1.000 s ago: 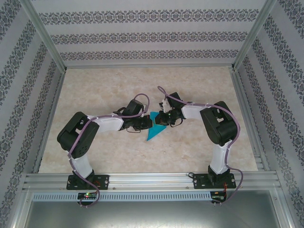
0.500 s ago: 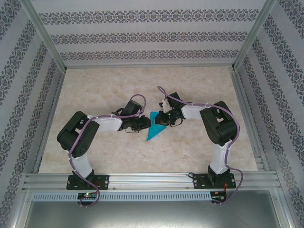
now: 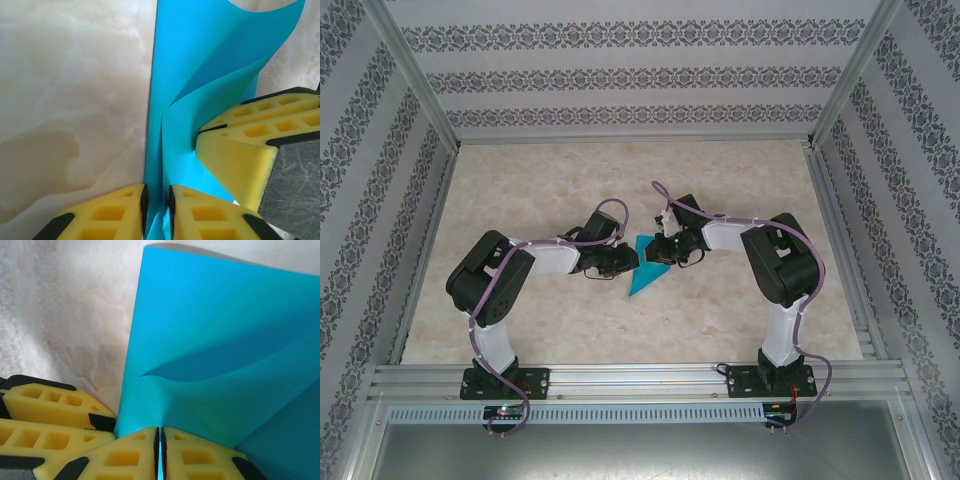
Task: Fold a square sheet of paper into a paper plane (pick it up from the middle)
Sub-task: Fourth fold the wing at the center of the table.
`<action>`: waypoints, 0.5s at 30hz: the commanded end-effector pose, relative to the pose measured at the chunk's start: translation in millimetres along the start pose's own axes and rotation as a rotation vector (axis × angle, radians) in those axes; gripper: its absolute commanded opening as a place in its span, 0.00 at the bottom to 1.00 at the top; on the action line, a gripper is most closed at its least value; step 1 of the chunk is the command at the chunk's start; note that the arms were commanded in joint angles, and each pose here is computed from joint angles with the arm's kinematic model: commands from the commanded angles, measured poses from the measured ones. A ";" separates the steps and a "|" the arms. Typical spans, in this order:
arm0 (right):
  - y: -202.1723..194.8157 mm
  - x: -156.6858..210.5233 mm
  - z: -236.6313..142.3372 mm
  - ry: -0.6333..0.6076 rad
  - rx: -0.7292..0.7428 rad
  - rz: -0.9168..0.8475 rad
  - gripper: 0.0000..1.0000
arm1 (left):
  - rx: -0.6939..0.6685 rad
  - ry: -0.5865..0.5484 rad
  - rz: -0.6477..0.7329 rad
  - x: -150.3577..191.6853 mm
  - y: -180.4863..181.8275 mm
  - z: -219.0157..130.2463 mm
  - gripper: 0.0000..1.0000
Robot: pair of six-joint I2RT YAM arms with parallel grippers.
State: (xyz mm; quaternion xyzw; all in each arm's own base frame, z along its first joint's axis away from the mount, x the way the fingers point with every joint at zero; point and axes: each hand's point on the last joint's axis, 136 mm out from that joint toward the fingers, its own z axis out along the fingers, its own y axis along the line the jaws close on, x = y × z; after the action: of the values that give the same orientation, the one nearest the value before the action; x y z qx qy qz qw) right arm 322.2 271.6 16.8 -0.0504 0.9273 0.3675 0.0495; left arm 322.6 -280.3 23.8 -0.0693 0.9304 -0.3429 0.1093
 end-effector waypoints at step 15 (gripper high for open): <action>7.2 4.5 1.5 0.002 -0.008 0.000 0.18 | 0.074 -0.056 0.058 -14.4 -23.2 -12.5 0.28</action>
State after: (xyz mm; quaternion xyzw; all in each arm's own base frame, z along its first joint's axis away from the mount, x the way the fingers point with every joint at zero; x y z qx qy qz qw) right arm 322.2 275.1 19.2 -0.0488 0.9255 0.3721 0.0504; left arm 330.6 -282.7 49.2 -0.0597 0.9200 -0.3594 0.1442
